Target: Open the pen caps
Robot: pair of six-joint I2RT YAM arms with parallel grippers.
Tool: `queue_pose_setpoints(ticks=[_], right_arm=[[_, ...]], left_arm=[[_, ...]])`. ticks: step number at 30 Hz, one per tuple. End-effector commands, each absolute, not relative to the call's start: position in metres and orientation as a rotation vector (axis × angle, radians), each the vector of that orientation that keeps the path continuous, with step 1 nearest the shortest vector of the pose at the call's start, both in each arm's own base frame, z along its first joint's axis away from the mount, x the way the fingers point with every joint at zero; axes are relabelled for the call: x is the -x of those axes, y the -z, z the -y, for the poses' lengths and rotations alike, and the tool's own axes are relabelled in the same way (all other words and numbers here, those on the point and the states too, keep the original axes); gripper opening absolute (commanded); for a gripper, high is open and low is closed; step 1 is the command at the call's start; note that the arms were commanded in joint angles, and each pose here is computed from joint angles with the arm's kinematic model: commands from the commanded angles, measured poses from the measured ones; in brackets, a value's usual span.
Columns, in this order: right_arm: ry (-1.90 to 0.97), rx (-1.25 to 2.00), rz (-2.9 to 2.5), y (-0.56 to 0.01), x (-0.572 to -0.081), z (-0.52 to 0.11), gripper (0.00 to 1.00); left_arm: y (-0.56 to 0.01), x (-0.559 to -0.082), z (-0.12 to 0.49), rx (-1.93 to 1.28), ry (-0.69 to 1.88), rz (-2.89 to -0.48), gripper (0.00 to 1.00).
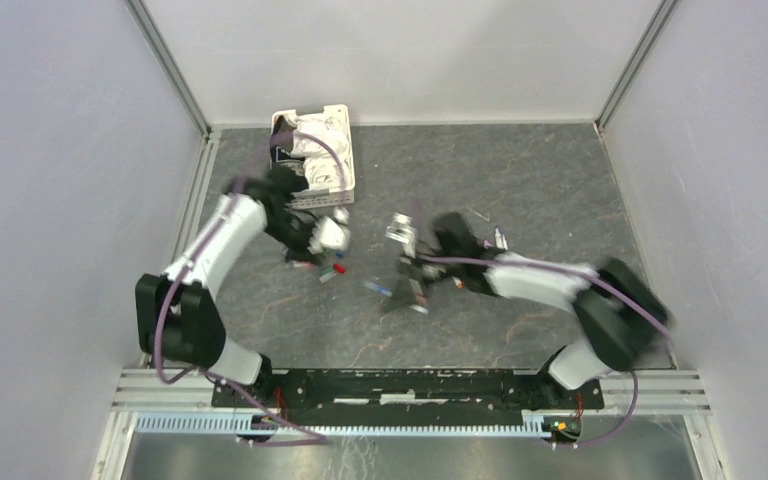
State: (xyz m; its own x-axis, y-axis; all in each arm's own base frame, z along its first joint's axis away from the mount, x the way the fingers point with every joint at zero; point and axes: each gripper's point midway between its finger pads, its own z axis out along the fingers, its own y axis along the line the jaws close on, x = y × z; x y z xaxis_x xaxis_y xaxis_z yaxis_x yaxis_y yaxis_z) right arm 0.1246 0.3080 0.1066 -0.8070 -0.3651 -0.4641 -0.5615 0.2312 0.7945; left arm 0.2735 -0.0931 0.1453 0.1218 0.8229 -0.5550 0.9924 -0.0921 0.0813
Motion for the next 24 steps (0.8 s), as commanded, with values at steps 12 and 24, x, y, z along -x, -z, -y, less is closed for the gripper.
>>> queue_pose_setpoints(ticks=[12,24], right_arm=[[-1.709,0.968,-2.214,-0.134,-0.151,-0.36,0.0],[-1.903,1.009,-2.042,-0.174,-0.158,-0.401,0.0]], left_arm=[[-0.167,-0.192,0.203,-2.108,0.63,-1.4,0.35],[-0.15,-0.175,0.223,-2.123,0.689,-1.327,0.59]])
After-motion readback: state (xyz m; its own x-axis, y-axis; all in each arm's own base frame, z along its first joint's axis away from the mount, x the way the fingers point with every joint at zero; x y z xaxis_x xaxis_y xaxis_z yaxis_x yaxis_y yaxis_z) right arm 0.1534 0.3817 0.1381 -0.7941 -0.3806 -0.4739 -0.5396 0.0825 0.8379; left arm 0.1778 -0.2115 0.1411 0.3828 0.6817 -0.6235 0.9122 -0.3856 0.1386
